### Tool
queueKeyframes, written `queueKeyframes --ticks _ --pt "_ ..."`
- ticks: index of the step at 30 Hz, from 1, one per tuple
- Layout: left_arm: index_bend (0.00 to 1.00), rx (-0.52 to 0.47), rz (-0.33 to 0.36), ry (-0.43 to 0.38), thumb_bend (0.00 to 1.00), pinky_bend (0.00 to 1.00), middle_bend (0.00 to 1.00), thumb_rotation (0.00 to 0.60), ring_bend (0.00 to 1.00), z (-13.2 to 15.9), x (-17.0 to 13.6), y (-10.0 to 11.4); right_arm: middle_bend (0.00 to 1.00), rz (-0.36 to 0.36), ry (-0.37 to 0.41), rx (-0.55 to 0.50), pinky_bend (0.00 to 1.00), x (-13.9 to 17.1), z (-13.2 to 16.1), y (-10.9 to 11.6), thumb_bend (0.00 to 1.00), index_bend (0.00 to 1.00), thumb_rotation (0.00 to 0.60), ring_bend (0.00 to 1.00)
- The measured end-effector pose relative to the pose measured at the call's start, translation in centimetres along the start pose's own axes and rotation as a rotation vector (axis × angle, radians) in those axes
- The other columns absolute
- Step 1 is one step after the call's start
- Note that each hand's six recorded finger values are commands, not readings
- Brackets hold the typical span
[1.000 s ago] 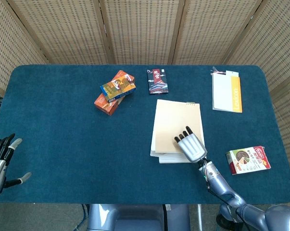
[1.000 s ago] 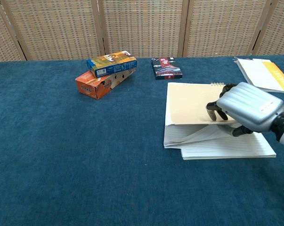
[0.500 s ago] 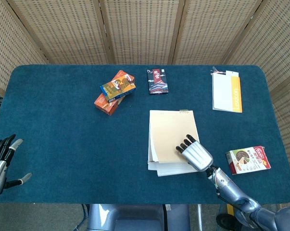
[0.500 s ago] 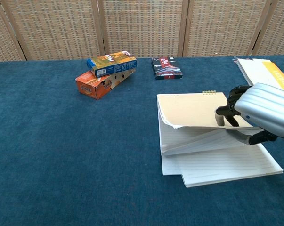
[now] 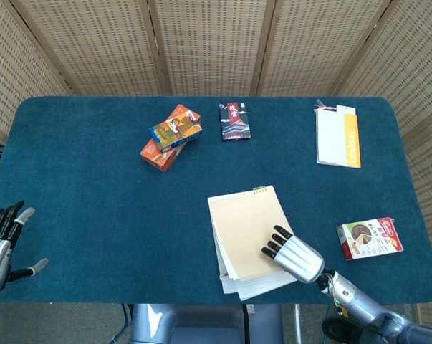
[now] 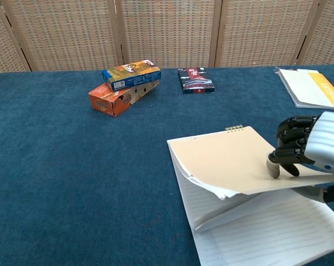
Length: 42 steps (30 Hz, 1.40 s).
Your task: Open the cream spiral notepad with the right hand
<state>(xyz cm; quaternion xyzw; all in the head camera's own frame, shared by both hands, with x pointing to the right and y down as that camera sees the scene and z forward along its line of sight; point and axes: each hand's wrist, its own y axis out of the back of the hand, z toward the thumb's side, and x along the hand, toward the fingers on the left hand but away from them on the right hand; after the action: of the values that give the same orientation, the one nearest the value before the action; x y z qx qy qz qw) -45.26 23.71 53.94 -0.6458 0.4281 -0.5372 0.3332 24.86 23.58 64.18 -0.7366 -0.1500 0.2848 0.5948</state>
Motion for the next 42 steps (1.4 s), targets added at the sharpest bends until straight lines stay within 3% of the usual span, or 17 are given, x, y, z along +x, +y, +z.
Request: queueKeyframes --ticks 17,23,29,42 --pt "0.00 0.003 -0.002 -0.003 0.00 0.00 0.00 0.600 0.00 0.1 -0.1 -0.1 0.63 0.061 0.055 -0.039 0.30 4.5 1.9 1.8 0.56 0.68 0.600 0.49" --pt "0.00 0.006 -0.002 -0.003 0.00 0.00 0.00 0.600 0.00 0.2 -0.1 -0.2 0.63 0.066 0.018 -0.073 0.30 3.9 1.3 1.8 0.66 0.68 0.600 0.49" --pt "0.00 0.005 -0.002 -0.001 0.00 0.00 0.00 0.600 0.00 0.1 0.0 -0.2 0.63 0.060 -0.028 -0.109 0.31 2.7 0.3 2.2 0.68 0.68 0.600 0.49" --pt "0.00 0.003 -0.007 0.003 0.00 0.00 0.00 0.600 0.00 0.1 0.2 -0.2 0.64 0.016 -0.213 -0.260 0.32 -2.0 -3.3 4.4 0.75 0.68 0.600 0.50"
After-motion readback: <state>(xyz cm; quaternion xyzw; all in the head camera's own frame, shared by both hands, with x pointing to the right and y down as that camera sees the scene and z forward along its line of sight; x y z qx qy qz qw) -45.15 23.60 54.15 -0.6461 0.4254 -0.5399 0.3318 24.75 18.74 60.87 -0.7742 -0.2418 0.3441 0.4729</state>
